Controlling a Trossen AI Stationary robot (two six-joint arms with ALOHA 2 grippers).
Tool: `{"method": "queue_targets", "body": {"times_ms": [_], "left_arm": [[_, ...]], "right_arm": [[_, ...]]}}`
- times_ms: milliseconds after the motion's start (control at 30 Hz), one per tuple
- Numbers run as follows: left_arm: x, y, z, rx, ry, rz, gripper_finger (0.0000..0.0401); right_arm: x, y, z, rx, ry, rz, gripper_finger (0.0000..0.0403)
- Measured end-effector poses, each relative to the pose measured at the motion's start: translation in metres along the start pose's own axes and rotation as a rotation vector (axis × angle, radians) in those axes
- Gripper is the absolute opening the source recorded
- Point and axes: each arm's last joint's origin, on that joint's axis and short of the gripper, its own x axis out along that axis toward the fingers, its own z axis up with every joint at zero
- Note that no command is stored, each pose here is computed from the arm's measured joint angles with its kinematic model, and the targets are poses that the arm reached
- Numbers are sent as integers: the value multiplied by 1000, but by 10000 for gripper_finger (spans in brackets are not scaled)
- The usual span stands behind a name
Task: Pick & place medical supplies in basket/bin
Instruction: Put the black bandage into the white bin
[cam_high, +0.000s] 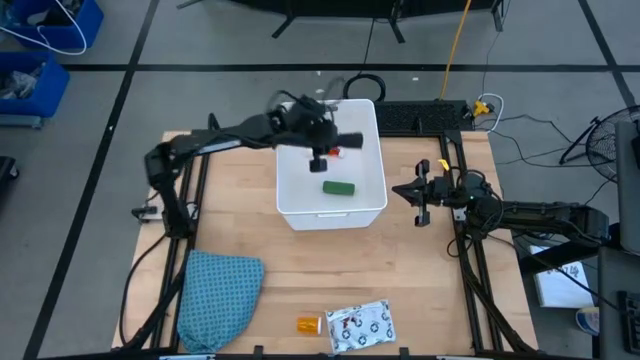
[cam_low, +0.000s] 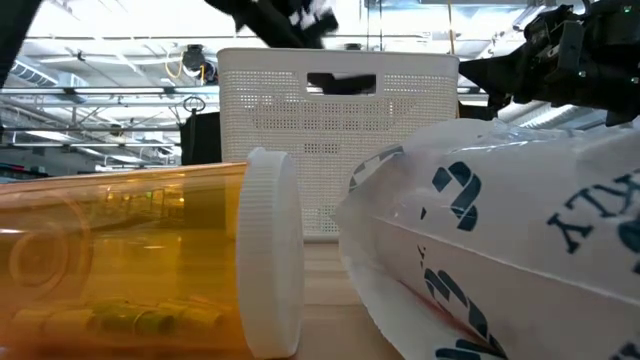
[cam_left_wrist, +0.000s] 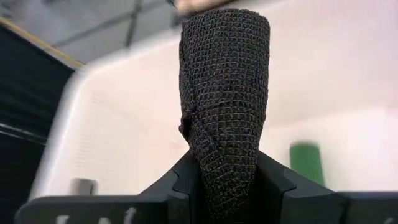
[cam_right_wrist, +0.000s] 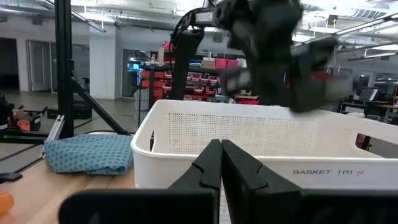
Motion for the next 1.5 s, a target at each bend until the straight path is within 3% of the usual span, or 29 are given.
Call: {"method": "queue_targets", "body": {"times_ms": [167,367,600,967,1500], "left_arm": [[40,-10,-20,43,72,-69,93],[67,-17,-37,-92,114,-155,93],[89,-25,-53,-155,168,-214,93],[113,-35,-75,-223,247,-288,93],[133,-41,-105,-306,384,-314,93]], "right_arm": [[0,0,-1,3,8,1,0],[0,0,-3,20,30,2,0],[0,0,-5,35,46,2,0],[0,0,-4,40,38,3,0],[0,0,-4,40,37,3,0]]}}
